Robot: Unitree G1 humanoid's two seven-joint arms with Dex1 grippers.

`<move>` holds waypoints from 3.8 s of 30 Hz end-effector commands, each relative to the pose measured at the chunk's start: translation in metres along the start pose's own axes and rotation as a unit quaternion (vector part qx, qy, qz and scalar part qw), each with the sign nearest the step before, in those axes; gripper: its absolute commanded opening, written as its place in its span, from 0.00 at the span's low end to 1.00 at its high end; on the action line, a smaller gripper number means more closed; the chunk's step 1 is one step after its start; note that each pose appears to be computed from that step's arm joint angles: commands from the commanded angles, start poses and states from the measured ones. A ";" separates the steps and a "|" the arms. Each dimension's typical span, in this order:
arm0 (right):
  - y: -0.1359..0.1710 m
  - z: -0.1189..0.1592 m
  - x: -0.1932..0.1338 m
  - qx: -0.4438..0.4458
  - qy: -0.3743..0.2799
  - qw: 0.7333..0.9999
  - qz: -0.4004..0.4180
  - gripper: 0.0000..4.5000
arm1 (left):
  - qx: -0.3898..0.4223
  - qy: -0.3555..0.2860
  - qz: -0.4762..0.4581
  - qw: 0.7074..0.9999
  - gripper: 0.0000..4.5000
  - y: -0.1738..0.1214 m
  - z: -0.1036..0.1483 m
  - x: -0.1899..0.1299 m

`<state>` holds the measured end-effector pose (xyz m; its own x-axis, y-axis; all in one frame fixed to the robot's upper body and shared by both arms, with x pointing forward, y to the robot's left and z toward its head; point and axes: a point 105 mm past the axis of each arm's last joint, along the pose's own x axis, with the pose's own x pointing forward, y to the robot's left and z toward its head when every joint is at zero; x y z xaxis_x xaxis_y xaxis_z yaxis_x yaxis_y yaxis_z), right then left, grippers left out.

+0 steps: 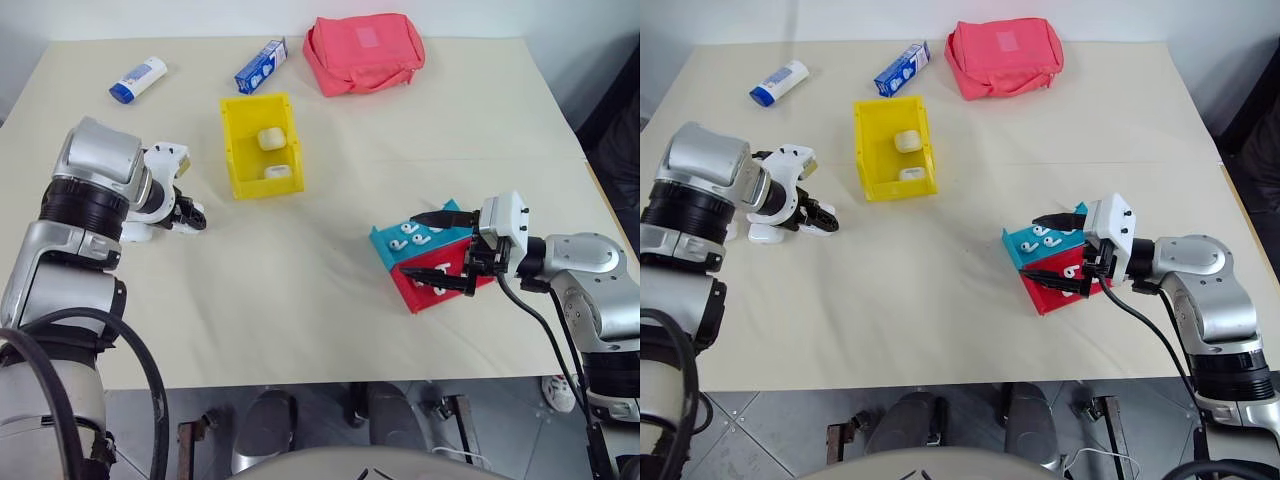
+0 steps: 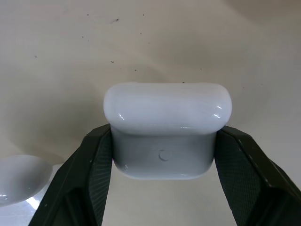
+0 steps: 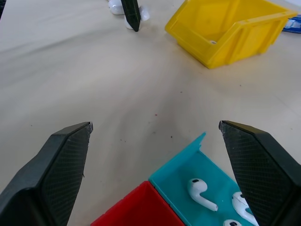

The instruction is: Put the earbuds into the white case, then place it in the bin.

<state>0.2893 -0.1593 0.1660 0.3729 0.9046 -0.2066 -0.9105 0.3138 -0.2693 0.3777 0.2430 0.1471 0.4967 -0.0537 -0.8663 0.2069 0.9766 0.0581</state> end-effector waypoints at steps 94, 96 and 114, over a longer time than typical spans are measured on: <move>0.032 -0.037 -0.091 0.007 0.374 0.923 -0.093 0.76 | 0.339 -0.540 -0.490 0.594 0.62 -0.258 -0.034 -0.055; 0.029 -0.040 -0.093 0.008 0.385 0.919 -0.088 0.67 | 0.340 -0.540 -0.488 0.596 0.62 -0.257 -0.034 -0.054; 0.002 -0.049 -0.087 -0.022 0.424 0.904 -0.042 0.53 | 0.338 -0.541 -0.483 0.600 0.62 -0.260 -0.034 -0.053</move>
<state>0.2620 -0.2489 0.1314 0.4515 0.3457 -0.8226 -0.8721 0.3658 -0.3250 0.2759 0.0034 0.1484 0.0773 -0.9910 0.1094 0.9615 0.1031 0.2546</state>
